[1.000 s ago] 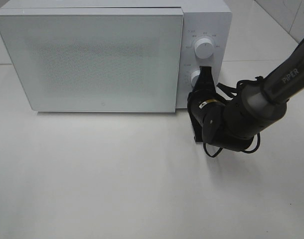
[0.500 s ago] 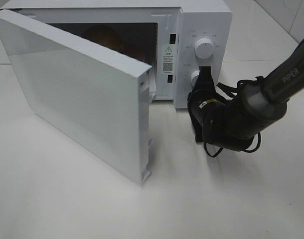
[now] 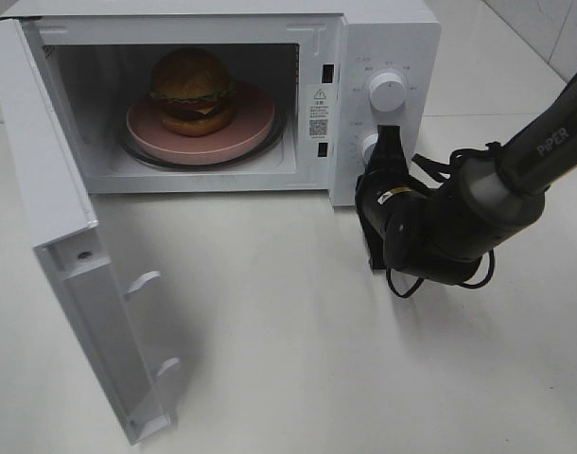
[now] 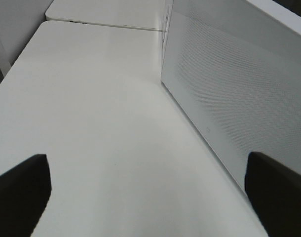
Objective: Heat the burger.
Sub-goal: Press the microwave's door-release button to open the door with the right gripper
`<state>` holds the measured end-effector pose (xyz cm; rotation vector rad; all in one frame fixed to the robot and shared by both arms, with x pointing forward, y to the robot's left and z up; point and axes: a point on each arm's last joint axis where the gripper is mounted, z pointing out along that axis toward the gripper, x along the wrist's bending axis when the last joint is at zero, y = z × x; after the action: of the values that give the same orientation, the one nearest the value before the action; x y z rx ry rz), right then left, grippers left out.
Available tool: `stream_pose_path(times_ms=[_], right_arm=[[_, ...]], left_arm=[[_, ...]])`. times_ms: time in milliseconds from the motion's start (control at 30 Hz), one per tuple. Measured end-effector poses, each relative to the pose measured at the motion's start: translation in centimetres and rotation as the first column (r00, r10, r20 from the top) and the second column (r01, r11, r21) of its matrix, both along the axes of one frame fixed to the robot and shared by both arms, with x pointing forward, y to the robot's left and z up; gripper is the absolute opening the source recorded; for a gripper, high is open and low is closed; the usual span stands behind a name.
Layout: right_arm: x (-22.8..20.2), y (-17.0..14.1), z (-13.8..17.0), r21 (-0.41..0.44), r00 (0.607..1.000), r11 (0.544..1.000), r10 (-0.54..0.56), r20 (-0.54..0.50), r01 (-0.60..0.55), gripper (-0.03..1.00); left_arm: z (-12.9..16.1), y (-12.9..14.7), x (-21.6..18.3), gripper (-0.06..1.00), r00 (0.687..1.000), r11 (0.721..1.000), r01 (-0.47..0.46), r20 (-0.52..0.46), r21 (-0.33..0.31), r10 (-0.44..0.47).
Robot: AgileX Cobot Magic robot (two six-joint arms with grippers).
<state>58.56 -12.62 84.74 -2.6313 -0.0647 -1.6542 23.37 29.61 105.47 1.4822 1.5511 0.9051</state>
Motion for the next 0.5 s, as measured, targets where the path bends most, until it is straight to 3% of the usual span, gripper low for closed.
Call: stream_pose_path(times_ms=[500], right_arm=[[-1.9,0.5,1.5,0.001,0.998,0.998,0.057,-0.006,-0.057,0.00]], left_arm=[[0.0,0.0,0.0,0.99,1.000,1.000,0.000,0.000,0.000,0.000]])
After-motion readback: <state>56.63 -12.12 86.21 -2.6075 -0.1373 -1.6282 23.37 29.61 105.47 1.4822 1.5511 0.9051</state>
